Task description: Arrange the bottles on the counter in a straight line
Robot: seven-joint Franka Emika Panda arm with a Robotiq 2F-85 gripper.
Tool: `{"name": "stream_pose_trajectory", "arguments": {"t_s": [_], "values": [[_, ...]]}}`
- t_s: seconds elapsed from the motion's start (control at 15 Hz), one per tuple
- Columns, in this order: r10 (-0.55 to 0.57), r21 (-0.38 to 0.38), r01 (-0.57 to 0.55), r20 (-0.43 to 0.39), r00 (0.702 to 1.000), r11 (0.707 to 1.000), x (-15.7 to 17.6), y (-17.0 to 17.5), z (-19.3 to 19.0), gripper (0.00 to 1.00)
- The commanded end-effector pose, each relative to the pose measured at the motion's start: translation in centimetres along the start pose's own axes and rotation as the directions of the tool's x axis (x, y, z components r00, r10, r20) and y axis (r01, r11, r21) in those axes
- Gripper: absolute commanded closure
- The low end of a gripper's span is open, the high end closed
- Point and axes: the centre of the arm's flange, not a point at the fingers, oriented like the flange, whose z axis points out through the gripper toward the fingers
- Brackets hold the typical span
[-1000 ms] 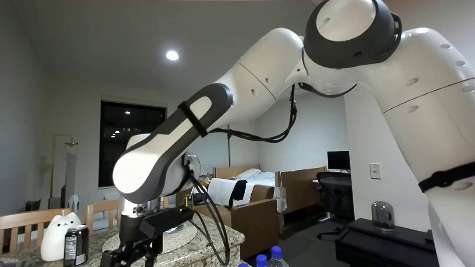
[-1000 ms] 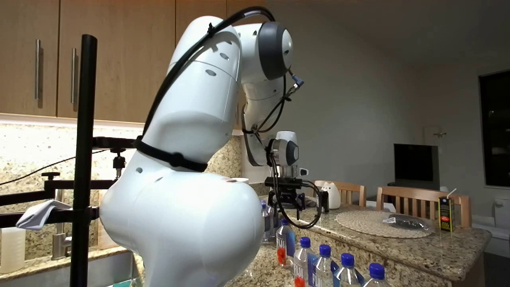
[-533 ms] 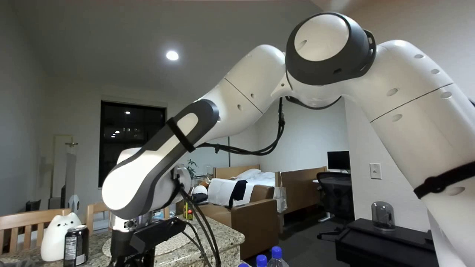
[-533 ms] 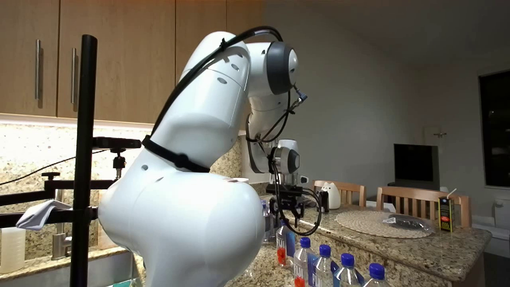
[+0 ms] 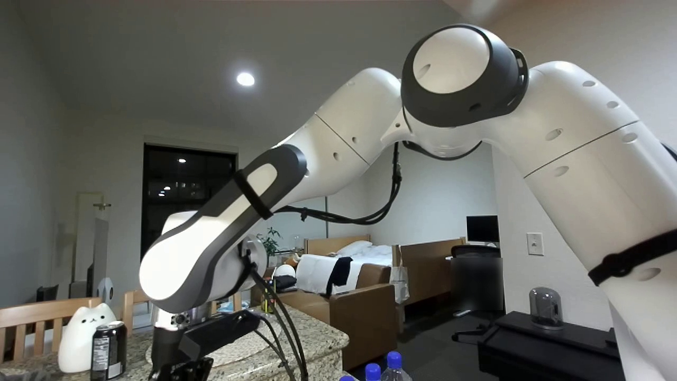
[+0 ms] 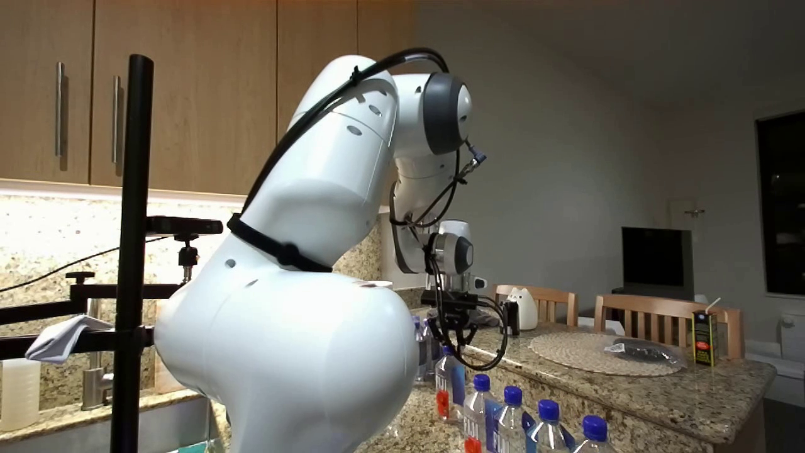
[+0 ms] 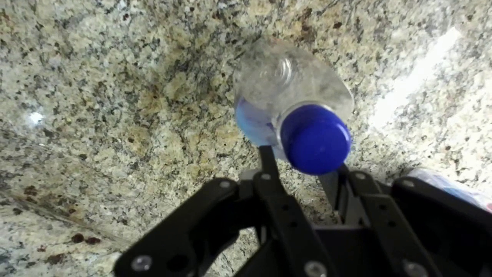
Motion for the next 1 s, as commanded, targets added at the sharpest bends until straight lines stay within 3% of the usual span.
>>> {"name": "stream_pose_trajectory", "arguments": {"t_s": [0.0,0.2,0.27,0.4,0.93], "values": [[-0.008,-0.045,0.008,0.002,1.000,0.999,-0.6,-0.3,-1.0,0.92],[-0.015,-0.063,0.015,0.004,1.000,0.998,-0.8,-0.1,-1.1,0.96],[-0.015,-0.067,0.015,0.004,1.000,0.998,-0.9,0.0,-1.1,0.70],[-0.015,-0.069,0.015,0.005,1.000,0.998,-1.0,0.1,-1.2,0.70],[-0.021,-0.070,0.023,0.028,0.999,0.997,-1.8,-0.2,-2.1,0.21]]}}
